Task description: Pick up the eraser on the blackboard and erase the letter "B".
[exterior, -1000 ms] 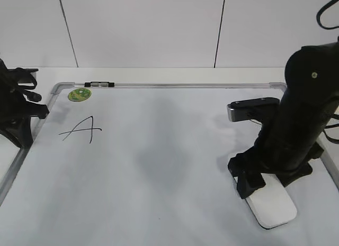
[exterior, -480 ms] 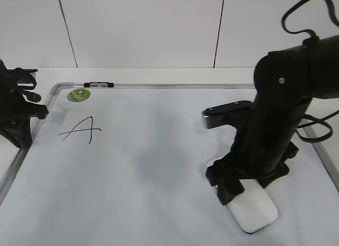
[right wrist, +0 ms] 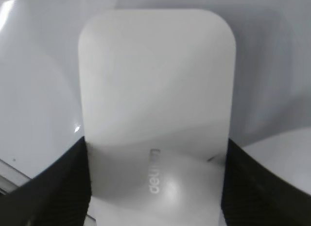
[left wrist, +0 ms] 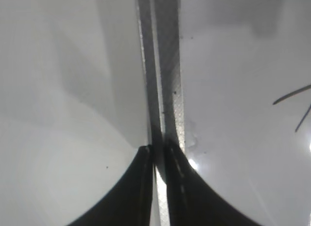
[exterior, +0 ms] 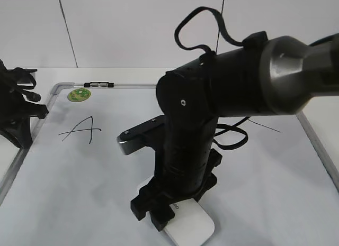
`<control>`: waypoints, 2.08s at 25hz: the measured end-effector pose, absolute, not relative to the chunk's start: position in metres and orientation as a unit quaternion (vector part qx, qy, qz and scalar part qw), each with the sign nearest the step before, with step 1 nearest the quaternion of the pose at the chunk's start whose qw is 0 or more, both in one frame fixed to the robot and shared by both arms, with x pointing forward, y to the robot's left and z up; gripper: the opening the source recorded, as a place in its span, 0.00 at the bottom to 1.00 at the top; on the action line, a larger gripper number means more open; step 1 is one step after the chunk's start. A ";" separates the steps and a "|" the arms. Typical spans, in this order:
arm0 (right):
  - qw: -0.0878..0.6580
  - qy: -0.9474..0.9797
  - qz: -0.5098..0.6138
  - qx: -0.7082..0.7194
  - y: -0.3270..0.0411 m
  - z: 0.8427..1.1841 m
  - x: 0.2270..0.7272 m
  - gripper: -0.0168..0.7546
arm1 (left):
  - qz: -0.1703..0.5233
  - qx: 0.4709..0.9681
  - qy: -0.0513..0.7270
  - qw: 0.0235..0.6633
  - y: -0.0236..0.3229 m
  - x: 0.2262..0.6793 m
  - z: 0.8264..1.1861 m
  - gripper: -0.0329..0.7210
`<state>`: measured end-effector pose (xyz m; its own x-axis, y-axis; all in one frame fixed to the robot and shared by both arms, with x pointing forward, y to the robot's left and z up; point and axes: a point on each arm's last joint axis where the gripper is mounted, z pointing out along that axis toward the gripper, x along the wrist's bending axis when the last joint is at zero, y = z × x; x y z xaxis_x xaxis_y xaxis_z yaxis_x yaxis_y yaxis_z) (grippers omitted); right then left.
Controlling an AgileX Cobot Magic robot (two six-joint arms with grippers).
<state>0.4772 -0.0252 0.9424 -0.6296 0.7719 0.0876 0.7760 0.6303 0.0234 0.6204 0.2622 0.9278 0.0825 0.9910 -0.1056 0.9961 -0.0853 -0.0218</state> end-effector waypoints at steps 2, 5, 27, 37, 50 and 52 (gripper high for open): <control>0.036 -0.906 -0.023 -0.422 -0.021 0.941 0.475 0.71 | -0.046 0.735 0.676 0.028 0.262 0.620 0.928 0.11; 0.038 -0.904 -0.021 -0.426 -0.022 0.941 0.477 0.71 | -0.046 0.735 0.676 0.028 0.262 0.620 0.928 0.11; 0.044 -0.766 -0.042 -0.640 -0.170 0.936 0.527 0.71 | -0.050 0.733 0.678 0.030 0.261 0.620 0.927 0.11; 0.029 -0.747 -0.031 -0.663 -0.203 0.939 0.527 0.71 | -0.062 0.730 0.680 0.030 0.260 0.619 0.927 0.11; 0.030 -0.786 -0.039 -0.616 -0.179 0.941 0.521 0.71 | -0.063 0.730 0.680 0.027 0.260 0.618 0.927 0.11; 0.031 -0.800 -0.040 -0.598 -0.164 0.943 0.520 0.71 | -0.062 0.731 0.679 0.027 0.260 0.618 0.927 0.11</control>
<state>0.5198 -0.1636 0.9433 -0.2830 0.9541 0.0977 0.9591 0.2817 0.0274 0.6185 0.2603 0.9272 0.0696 0.9895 -0.1270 0.9961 -0.0759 -0.0453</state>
